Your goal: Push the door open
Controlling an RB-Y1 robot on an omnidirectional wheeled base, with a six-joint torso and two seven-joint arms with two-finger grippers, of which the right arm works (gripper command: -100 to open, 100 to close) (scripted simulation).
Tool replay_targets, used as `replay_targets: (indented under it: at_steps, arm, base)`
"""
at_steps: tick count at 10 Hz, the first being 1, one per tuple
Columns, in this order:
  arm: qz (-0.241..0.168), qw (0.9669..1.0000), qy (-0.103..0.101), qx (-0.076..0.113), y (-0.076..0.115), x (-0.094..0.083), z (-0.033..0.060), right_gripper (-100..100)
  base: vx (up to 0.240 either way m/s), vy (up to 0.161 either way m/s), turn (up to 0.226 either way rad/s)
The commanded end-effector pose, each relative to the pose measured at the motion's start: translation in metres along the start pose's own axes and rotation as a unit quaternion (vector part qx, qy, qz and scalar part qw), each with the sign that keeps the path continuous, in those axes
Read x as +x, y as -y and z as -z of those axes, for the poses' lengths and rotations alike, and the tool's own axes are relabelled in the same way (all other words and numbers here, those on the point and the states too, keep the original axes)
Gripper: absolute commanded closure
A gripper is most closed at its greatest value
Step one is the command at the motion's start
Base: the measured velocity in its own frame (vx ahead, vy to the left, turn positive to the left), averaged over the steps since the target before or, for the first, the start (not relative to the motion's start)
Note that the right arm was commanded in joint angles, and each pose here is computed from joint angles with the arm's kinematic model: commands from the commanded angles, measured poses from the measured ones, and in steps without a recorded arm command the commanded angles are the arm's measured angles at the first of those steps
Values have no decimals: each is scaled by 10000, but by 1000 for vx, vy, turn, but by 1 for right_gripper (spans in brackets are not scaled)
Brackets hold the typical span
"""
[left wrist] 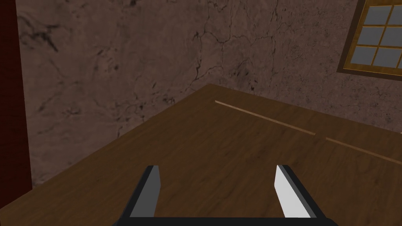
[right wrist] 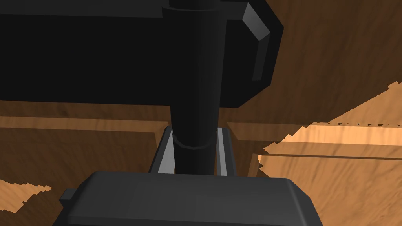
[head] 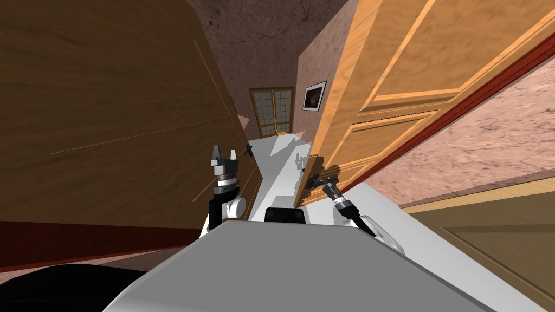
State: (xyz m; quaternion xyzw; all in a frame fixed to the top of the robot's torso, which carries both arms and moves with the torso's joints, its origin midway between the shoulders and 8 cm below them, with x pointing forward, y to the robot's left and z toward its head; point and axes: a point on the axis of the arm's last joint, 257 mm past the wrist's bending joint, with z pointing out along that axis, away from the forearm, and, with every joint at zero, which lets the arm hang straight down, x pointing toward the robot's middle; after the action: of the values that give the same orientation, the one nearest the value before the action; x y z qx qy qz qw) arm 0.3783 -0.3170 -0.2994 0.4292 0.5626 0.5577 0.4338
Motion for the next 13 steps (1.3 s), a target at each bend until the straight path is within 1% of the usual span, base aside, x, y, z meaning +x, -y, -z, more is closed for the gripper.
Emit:
replay_targets:
  at_steps: [1, 6, 10, 13]
  arm:
    - [93, 9998, 142, -134, -102, -111, -125, 100]
    - [184, 9980, 571, -205, -119, -273, -403, 100]
    - [205, 9952, 931, -224, -124, -381, -653, 100]
    - [185, 9927, 1173, -208, -119, -430, -841, 100]
  base:
    - [101, 64, -23]
    - [105, 41, -38]
    - [89, 58, -58]
    - [99, 55, -62]
